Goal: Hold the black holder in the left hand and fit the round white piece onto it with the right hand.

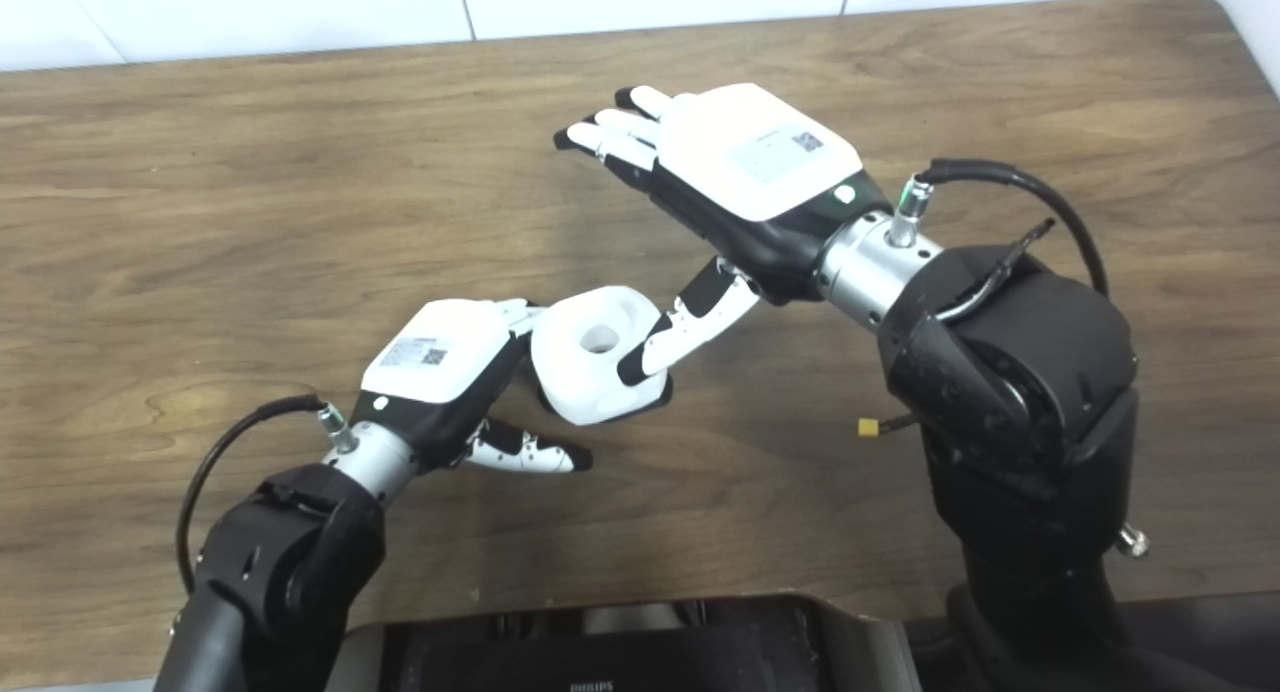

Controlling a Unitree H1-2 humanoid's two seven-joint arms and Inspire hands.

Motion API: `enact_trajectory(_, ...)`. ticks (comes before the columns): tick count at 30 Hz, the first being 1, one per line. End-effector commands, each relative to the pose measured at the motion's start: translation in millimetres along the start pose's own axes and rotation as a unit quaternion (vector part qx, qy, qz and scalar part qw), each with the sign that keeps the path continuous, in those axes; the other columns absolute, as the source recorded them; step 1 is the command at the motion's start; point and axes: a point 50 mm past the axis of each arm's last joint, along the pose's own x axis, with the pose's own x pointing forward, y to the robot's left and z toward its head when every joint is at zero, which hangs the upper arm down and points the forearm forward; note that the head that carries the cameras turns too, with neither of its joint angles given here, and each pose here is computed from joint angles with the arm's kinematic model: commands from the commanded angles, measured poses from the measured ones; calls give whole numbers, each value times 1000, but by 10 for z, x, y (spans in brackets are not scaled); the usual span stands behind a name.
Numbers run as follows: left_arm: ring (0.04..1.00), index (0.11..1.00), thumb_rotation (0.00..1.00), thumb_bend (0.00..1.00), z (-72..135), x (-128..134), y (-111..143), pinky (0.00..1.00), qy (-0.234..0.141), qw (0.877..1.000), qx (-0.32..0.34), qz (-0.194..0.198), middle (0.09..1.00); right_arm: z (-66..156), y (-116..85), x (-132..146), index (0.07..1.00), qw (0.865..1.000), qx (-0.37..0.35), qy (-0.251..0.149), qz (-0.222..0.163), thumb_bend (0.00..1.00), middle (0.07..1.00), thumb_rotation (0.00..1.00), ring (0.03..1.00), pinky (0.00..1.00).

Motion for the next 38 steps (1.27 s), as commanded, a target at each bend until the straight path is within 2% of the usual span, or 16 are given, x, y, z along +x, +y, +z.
enact_trajectory(1, 895, 842, 374, 883, -73, -65, -46, 891, 19, 999, 11, -29, 867, 1, -59, -45, 948, 1000, 1, 4, -7, 1000, 945, 505, 987, 930)
enact_trajectory(6, 895, 858, 372, 887, -122, -84, -31, 885, 29, 999, 14, -29, 871, -3, -54, -33, 950, 1000, 2, 8, -6, 1000, 947, 495, 991, 930)
enact_trajectory(12, 897, 892, 383, 890, -227, -100, -35, 878, 46, 999, 5, -12, 885, -18, -27, -27, 951, 1000, 7, 9, -4, 1000, 945, 496, 990, 928)
enact_trajectory(14, 903, 918, 380, 895, -285, -123, -28, 873, 53, 999, -4, 7, 898, -21, -20, -30, 951, 1000, 9, 10, -4, 1000, 946, 492, 991, 929)
enact_trajectory(17, 887, 927, 367, 882, -365, -167, 5, 857, 59, 996, -18, 60, 889, -31, -15, -43, 950, 1000, 11, 10, -5, 1000, 945, 501, 989, 926)
enact_trajectory(21, 877, 923, 350, 861, -481, -243, 69, 852, 64, 987, -48, 138, 885, -66, -8, -70, 950, 1000, 14, 16, -7, 1000, 944, 517, 988, 927)
enact_trajectory(24, 881, 932, 373, 845, -553, -302, 130, 837, 67, 981, -72, 169, 899, -116, 12, -93, 946, 999, 19, 24, -11, 1000, 941, 530, 985, 925)
enact_trajectory(30, 856, 912, 471, 843, -614, -459, 269, 731, 68, 963, -127, 226, 893, -319, 97, -169, 940, 998, 27, 56, -10, 794, 934, 822, 965, 879)
enact_trajectory(32, 842, 908, 539, 845, -623, -499, 297, 680, 73, 957, -143, 240, 895, -394, 121, -193, 934, 997, 35, 67, -13, 722, 934, 950, 963, 868)
enact_trajectory(34, 842, 907, 575, 851, -632, -545, 322, 669, 79, 950, -165, 252, 897, -476, 144, -227, 931, 995, 53, 79, -14, 690, 934, 984, 964, 869)
enact_trajectory(38, 883, 926, 645, 782, -667, -713, 369, 754, 83, 937, -207, 268, 917, -656, 213, -309, 932, 991, 90, 100, -13, 613, 944, 1000, 970, 872)
